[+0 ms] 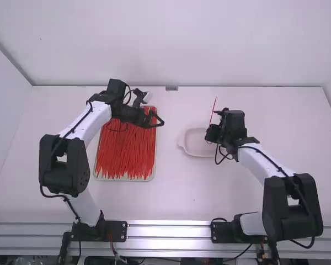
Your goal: Fasten the cable tie
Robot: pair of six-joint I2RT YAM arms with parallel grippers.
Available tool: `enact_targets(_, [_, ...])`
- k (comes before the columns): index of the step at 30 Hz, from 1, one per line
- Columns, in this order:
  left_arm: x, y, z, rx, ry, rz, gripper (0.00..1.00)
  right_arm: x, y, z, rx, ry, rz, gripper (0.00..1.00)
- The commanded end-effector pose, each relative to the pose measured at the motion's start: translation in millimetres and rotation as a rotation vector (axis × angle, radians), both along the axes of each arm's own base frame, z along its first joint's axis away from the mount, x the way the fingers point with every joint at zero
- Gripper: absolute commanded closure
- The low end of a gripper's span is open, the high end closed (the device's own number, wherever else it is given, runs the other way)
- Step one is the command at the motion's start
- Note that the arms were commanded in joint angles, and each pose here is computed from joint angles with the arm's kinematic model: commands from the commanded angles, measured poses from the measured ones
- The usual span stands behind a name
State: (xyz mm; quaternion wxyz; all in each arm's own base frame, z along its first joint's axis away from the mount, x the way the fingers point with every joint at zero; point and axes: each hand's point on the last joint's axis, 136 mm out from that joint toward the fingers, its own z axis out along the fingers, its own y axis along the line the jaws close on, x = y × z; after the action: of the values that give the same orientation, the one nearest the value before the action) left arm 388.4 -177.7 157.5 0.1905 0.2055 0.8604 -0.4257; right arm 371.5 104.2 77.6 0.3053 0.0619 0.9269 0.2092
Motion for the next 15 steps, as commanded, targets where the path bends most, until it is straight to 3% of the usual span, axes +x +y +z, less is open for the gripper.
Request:
enact_targets(1, [-4,2,10,-0.011,-0.036,-0.011,0.01,8.7,-14,5,-0.108,-0.028,-0.068,1.00])
enact_targets(15, [-6,-1,9,-0.009,-0.050,-0.029,0.01,-4.2,-14,-16,-0.208,-0.030,-0.086,1.00])
